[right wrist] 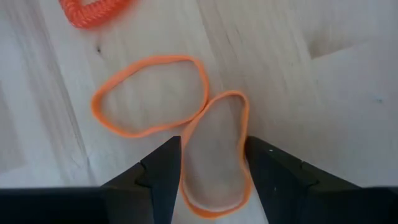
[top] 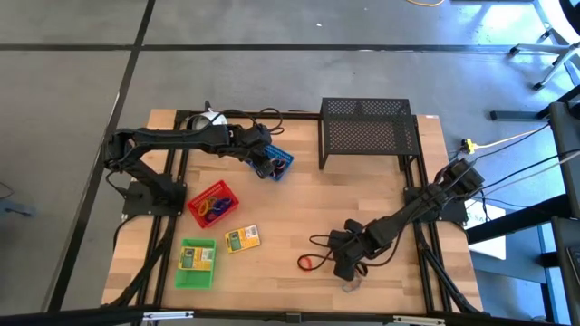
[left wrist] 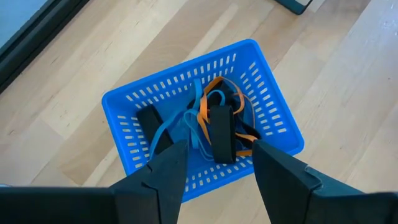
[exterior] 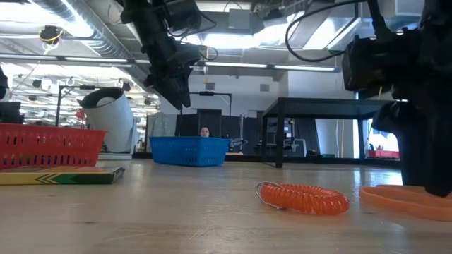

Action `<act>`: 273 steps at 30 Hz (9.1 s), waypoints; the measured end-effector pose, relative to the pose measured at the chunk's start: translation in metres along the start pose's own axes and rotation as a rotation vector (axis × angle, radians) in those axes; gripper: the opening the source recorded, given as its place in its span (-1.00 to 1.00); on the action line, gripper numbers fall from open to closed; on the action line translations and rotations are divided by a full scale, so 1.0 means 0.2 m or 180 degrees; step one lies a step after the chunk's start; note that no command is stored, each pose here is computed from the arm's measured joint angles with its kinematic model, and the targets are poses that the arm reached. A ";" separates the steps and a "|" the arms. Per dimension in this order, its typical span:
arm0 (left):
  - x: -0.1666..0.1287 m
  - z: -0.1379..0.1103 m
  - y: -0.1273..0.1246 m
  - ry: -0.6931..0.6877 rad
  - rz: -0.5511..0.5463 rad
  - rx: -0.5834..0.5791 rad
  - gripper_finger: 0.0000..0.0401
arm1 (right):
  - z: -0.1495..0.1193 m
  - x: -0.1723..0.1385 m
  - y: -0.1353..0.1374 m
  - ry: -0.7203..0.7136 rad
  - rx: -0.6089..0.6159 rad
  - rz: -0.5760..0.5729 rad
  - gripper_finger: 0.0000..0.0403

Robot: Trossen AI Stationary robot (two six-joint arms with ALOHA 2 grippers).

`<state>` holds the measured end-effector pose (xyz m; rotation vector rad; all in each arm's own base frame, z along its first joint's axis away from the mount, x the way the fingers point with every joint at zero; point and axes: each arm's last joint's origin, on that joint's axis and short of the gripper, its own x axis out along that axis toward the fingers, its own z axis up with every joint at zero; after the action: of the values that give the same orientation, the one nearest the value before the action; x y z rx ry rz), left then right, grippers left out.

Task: Pick & Place Office Desk Supplies
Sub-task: Put the orange rubber band into the blue bin, then put the black rubber band into the blue bin

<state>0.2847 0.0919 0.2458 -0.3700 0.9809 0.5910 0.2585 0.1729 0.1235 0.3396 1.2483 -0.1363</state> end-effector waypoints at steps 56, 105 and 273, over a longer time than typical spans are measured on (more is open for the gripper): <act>-0.15 -0.02 -0.20 -0.0385 -0.1167 0.1021 -0.24 | 0.34 -0.55 -0.31 -0.2063 0.0394 -0.0675 -0.99; -0.30 0.10 -0.47 -0.2135 -0.1460 0.0942 -0.95 | 0.62 -0.77 -0.41 -0.3352 -0.0922 -0.0937 -0.95; -0.08 -0.02 -0.21 -0.0219 -0.0897 0.0577 -0.09 | -0.18 -0.13 0.09 0.0437 -0.0868 0.0329 -0.95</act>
<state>0.3013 0.0512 0.2577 -0.3170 0.8893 0.2555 0.2228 0.1994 0.1410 0.1782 1.3627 0.1477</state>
